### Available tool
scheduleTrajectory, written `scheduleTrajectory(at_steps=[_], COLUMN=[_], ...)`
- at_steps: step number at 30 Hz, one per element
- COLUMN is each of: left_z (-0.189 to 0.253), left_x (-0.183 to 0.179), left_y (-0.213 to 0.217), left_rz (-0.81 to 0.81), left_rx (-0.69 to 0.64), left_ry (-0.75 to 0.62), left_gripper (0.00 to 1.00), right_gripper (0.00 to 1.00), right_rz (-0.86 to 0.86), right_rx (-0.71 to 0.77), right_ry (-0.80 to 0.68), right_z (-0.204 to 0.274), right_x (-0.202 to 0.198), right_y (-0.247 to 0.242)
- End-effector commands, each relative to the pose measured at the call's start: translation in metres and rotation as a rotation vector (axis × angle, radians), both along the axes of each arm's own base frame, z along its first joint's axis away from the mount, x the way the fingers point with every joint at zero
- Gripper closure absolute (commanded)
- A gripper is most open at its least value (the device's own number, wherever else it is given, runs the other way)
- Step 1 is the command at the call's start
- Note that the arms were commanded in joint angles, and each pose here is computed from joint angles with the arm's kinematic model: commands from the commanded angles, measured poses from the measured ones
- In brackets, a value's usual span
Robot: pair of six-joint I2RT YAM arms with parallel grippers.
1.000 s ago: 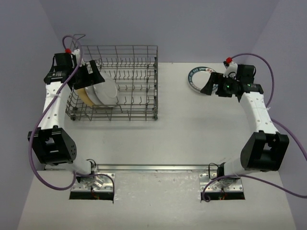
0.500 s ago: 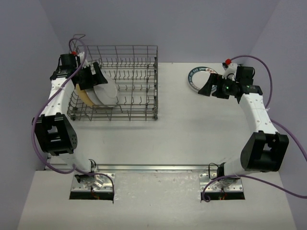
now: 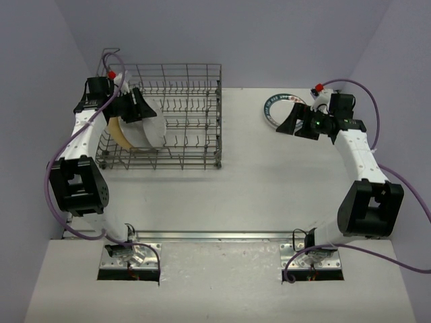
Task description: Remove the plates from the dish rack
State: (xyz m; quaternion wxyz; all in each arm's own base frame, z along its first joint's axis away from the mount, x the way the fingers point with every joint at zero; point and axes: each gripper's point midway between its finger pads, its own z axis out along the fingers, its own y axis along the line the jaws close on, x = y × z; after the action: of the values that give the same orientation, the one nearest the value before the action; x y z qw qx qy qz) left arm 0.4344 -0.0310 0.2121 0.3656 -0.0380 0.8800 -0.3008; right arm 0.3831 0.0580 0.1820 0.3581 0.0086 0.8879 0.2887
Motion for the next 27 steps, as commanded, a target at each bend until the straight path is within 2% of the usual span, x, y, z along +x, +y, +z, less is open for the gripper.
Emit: scheduleTrajectory(at_steps=[1,7,10,14,17,21,27], left_z=[-0.003,-0.019,-0.023,-0.012,0.006,0.048,0.138], left_x=[0.006,0.011,0.010,0.013,0.018,0.026,0.022], left_y=[-0.010,-0.009,-0.009,-0.008,-0.008,-0.008,-0.018], left_rz=[-0.050,-0.037,-0.040,-0.040,-0.039,-0.035,-0.084], left_rx=[-0.058,-0.056,-0.048,-0.040,-0.036,-0.052,-0.067], left_ry=[-0.019,0.034,0.047,0.033,0.002,-0.047,-0.240], left_gripper=[0.53,0.59,0.68,0.91,1.00,1.00,1.00], right_gripper=[0.01,0.01,0.01,0.01,0.01,0.01,0.01], right_rz=[0.016,0.017,0.016,0.017,0.019,0.024,0.031], right_rx=[0.025,0.011,0.012,0.020,0.023,0.027,0.019], right_ry=[-0.030,-0.032,-0.034,-0.040,-0.041,-0.062,-0.099], right_z=[0.007,0.007,0.008,0.011,0.013,0.023,0.038], right_x=[0.006,0.004,0.004,0.003,0.003,0.001,-0.004], right_y=[0.005,0.003,0.003,0.004,0.005,0.007,0.007])
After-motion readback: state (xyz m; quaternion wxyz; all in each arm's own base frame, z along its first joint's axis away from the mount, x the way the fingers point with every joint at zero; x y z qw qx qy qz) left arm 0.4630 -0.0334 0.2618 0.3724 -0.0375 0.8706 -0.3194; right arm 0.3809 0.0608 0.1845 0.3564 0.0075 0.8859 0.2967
